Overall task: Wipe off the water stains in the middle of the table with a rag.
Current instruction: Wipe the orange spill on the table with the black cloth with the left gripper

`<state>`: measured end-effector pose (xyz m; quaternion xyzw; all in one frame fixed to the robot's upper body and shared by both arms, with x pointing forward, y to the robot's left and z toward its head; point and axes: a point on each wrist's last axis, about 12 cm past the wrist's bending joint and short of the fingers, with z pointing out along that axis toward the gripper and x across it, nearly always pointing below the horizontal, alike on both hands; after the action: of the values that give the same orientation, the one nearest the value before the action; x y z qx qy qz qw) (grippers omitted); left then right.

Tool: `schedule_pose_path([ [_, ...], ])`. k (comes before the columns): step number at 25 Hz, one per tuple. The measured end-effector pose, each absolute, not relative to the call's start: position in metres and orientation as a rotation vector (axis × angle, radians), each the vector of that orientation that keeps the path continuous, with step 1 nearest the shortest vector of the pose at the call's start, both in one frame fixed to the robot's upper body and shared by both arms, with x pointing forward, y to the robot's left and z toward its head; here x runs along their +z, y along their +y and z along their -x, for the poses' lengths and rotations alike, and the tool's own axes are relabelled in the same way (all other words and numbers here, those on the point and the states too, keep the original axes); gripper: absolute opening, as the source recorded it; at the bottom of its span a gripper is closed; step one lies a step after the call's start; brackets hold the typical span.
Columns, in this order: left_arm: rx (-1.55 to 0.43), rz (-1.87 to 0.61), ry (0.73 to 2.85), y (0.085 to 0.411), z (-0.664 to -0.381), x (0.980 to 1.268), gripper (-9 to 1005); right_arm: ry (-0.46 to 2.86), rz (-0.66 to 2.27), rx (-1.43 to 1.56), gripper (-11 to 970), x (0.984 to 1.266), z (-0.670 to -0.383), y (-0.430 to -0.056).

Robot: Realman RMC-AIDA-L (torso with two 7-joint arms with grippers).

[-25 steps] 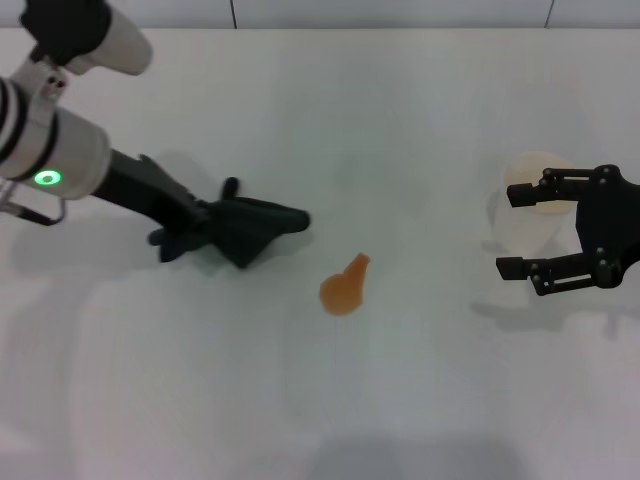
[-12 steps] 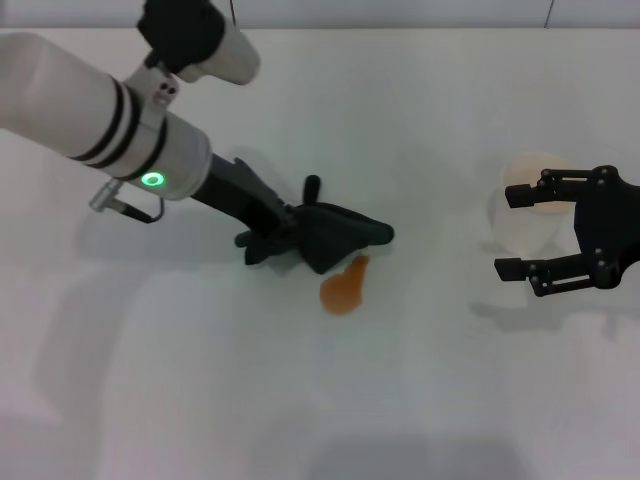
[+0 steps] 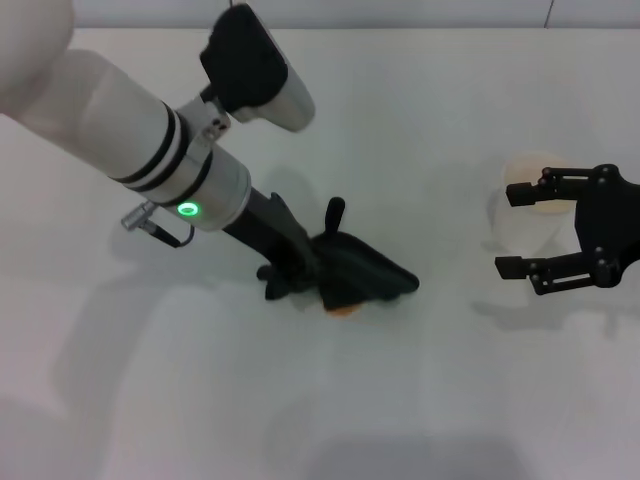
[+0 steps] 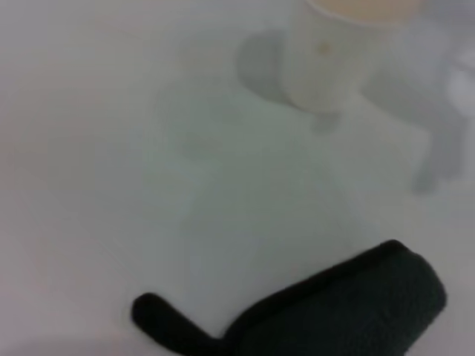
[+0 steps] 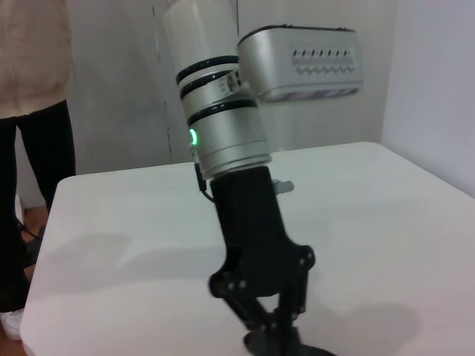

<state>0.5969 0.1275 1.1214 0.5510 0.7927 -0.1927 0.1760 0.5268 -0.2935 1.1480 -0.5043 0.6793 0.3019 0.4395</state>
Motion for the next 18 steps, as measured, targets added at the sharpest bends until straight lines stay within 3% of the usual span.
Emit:
schedule_pose_path([
  [18,-0.741,-1.795,2.178,0.122,-0.572,1.132,103,1.686,1.252,0.742,843,1.149,-0.527,-0.294],
])
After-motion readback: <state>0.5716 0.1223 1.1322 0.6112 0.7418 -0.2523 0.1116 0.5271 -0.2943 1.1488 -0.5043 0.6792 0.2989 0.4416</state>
